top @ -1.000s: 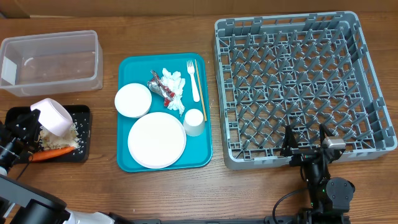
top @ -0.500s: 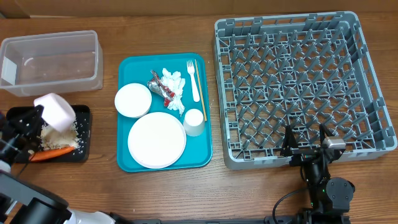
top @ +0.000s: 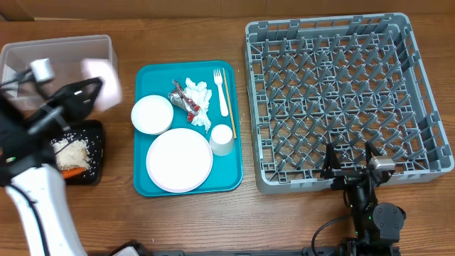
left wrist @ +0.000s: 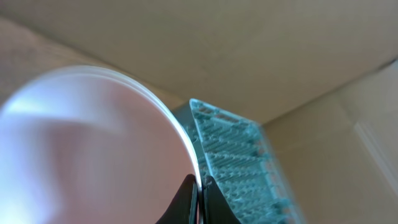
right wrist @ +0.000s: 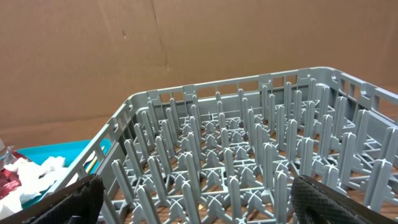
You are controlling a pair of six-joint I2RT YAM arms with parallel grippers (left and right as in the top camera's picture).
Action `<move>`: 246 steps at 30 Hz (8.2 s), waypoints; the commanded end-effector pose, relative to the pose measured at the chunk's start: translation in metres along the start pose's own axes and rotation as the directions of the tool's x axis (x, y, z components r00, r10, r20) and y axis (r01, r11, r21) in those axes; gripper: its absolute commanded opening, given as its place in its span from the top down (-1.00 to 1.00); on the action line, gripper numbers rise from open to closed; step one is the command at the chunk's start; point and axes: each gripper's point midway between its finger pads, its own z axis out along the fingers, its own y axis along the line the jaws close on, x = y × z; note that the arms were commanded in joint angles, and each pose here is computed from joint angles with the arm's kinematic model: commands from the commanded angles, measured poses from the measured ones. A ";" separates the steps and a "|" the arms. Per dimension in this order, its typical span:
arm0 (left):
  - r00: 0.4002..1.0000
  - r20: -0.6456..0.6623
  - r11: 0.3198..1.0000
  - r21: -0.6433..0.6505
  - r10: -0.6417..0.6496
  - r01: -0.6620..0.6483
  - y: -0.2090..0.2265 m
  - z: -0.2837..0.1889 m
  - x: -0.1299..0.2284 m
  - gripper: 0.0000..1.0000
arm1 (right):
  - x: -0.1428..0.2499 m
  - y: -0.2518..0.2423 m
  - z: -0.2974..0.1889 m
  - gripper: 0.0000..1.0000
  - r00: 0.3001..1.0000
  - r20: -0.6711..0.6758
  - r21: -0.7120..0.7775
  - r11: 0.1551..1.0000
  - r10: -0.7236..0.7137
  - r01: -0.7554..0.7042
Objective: Sort waste into correct bins and load items into the dishwasher rack
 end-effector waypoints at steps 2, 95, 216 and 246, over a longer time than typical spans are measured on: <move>0.957 0.006 0.889 -0.372 0.290 -0.267 0.009 0.053 0.002 0.92 | 0.002 -0.002 0.000 -1.00 1.000 0.005 0.008 1.000 -0.004 0.004; 0.898 -0.370 0.675 -0.728 -0.239 -0.120 0.056 0.068 0.187 -1.00 | 0.002 -0.002 0.000 -1.00 1.000 0.005 0.008 1.000 -0.004 0.004; 0.901 0.261 0.234 -0.906 -0.347 0.353 0.146 -0.087 0.088 -1.00 | 0.159 0.296 0.018 -0.90 0.108 -0.994 0.032 0.998 0.026 0.052; 0.901 0.261 0.233 -0.906 -0.347 0.353 0.146 -0.087 0.088 -1.00 | 0.208 0.316 0.008 0.05 0.116 -0.993 0.010 0.996 0.000 0.084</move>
